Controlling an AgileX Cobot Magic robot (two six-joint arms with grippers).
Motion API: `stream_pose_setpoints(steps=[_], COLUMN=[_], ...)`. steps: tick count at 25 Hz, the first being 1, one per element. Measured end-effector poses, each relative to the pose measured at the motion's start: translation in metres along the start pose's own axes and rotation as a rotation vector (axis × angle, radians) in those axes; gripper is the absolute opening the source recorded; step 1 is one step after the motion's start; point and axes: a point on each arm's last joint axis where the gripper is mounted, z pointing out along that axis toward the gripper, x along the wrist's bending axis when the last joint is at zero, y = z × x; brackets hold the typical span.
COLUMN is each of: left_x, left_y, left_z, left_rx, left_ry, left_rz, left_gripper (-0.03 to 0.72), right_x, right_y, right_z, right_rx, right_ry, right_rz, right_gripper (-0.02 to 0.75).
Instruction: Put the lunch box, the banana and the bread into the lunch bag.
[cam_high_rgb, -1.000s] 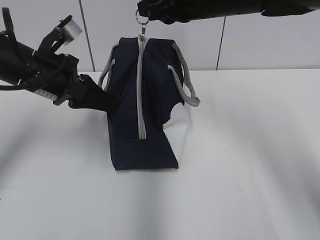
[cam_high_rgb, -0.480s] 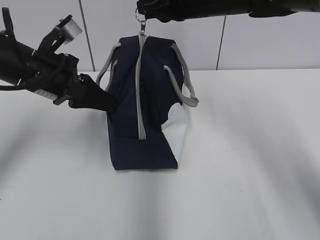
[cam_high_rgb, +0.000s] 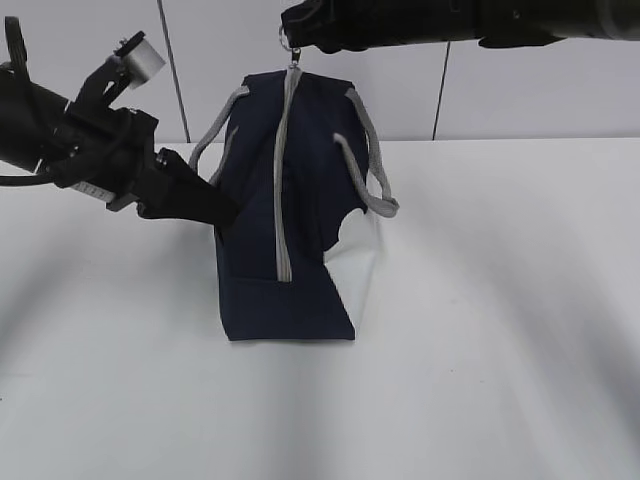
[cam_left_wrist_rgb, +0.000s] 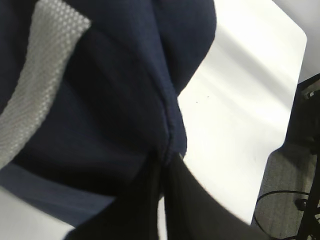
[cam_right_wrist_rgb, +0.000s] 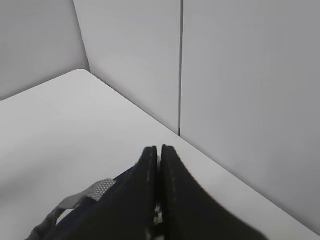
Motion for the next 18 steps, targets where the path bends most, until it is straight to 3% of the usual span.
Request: stream_pose_setpoints(steps=[11,18], left_x=[-0.002,-0.002], left_y=[0.003,0.003], left_z=[0.000,0.001], left_rx=[-0.037,-0.041], left_ry=[-0.024,-0.028], left_rz=[0.088,0.110], left_gripper=[-0.001,-0.001], right_x=[-0.008,-0.031], right_y=[-0.020,-0.032], right_z=[0.018,0.019], right_rx=[0.031,0.034], right_ry=[-0.014,-0.023], right_rz=[0.042,0.132], right_gripper=[-0.016,-0.016])
